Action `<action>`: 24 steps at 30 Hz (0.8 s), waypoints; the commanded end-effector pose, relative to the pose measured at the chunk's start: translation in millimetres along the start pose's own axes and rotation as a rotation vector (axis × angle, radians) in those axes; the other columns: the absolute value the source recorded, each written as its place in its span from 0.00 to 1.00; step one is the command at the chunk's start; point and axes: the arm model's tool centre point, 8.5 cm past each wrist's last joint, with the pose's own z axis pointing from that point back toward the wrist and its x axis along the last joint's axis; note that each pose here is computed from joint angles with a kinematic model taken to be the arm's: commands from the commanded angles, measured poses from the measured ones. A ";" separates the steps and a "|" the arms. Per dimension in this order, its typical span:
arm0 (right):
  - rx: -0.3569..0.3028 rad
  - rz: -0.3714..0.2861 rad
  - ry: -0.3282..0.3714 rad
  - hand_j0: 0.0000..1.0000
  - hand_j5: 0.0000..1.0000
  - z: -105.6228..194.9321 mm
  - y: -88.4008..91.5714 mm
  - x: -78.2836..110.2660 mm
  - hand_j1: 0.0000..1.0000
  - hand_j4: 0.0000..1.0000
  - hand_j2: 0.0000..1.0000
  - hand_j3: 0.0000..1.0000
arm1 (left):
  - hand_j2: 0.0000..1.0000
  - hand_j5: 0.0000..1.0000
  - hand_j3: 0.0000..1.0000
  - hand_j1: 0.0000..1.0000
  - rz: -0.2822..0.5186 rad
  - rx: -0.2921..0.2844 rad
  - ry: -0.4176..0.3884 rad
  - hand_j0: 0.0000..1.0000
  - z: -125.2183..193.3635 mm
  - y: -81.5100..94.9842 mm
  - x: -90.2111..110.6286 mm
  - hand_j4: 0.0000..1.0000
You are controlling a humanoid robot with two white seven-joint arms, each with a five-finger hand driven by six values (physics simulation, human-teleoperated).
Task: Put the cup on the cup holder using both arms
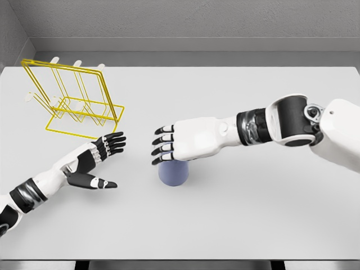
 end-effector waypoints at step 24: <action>-0.496 -0.642 0.565 1.00 1.00 222.5 92.9 -55.2 1.00 1.00 1.00 1.00 | 1.00 1.00 1.00 1.00 -0.028 -0.083 0.008 1.00 -61.5 -18.1 -9.6 1.00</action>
